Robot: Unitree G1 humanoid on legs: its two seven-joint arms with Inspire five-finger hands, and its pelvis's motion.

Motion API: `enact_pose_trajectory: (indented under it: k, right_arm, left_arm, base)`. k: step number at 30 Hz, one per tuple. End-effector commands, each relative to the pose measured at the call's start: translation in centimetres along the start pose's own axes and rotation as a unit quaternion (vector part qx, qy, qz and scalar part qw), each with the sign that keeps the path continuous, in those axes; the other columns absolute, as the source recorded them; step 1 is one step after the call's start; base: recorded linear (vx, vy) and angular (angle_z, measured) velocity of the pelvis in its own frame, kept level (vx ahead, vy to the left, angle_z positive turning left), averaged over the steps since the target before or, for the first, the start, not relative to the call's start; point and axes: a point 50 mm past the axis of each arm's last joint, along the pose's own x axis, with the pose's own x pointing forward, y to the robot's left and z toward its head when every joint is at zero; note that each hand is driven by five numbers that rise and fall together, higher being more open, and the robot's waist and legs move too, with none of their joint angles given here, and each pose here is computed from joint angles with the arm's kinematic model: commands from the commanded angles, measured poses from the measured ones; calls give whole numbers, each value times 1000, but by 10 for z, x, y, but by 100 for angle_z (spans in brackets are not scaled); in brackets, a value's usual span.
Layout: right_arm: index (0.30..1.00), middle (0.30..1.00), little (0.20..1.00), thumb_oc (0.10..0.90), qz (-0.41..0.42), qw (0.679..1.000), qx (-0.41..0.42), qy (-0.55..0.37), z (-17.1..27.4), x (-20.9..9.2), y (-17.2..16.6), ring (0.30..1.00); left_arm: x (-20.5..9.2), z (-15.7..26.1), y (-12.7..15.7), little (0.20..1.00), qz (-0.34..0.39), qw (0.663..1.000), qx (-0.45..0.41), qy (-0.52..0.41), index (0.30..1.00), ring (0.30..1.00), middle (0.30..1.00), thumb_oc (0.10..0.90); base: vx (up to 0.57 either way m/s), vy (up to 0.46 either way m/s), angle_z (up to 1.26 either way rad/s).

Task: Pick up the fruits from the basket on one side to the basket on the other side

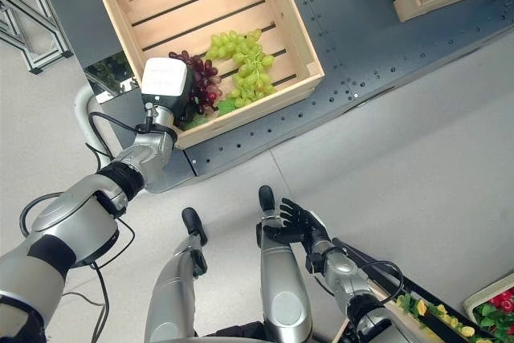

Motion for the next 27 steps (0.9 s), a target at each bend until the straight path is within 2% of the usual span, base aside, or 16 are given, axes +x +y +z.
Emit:
enact_pose_trajectory:
  k: [1, 7, 11, 17, 21, 27]
  right_arm:
    - [900, 900, 900, 800, 6, 998, 17, -55, 9, -4, 8, 900]
    - [900, 900, 900, 800, -11, 997, 32, -69, 9, -8, 4, 900]
    - [900, 900, 900, 800, -22, 995, 44, -82, 10, -12, 0, 900]
    - [900, 900, 900, 800, -48, 989, 64, -128, 17, -21, -5, 900]
    - [900, 900, 900, 800, -59, 983, 71, -156, 25, -26, -6, 900]
    - [900, 900, 900, 800, -55, 982, 63, -169, 31, -28, 0, 900]
  left_arm:
    - [7, -42, 22, 300, 78, 996, 19, 47, 300, 300, 300, 400]
    - [8, -45, 42, 300, 167, 985, -36, 31, 300, 300, 300, 400]
    - [7, -45, 55, 300, 217, 975, -41, 0, 300, 300, 300, 400]
    - [-10, -50, 75, 300, 320, 944, -76, -32, 300, 300, 300, 400]
    - [-22, -55, 77, 300, 349, 932, -92, -36, 300, 300, 300, 400]
    - [-29, -60, 75, 300, 340, 935, -92, -32, 300, 300, 300, 400]
  base:
    - [0, 0, 0]
    - [-26, -4, 0]
    - [-8, -5, 0]
    - [-8, -20, 2]
    - [6, -38, 2]
    - [21, -20, 6]
